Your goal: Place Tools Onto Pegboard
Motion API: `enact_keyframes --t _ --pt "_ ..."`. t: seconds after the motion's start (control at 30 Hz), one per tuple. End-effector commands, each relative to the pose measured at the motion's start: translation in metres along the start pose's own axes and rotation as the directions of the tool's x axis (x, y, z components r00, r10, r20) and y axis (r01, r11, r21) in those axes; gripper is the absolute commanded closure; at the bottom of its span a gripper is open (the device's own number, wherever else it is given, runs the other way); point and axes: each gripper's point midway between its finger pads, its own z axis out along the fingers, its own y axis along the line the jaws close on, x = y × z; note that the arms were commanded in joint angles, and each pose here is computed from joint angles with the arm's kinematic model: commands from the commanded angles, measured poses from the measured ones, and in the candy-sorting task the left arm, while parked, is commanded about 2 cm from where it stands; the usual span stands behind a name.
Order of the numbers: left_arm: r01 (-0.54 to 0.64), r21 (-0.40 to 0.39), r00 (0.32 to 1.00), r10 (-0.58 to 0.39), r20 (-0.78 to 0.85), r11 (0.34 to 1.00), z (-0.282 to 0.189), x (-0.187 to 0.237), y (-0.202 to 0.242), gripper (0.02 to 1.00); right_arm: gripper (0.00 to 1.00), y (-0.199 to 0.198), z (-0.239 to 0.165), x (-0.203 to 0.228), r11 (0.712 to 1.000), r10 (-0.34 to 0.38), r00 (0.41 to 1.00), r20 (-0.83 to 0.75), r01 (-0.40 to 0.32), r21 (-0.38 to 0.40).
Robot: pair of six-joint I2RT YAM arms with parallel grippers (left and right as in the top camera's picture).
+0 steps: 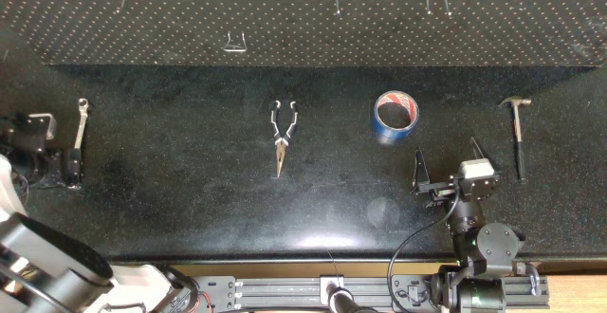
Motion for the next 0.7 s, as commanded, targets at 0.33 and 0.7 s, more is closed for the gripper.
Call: enact_keyframes --t 0.33,0.7 --pt "-0.156 0.102 0.985 0.162 -0.058 0.982 0.084 -0.017 -0.009 0.036 0.016 -0.001 0.000 0.001 1.000 -0.013 1.000 -0.001 0.013 0.005" --pt "-0.090 0.100 0.994 0.096 -0.059 0.991 0.083 -0.018 -0.009 0.989 0.016 -0.001 0.000 0.001 1.000 -0.013 1.000 -0.001 0.013 0.005"
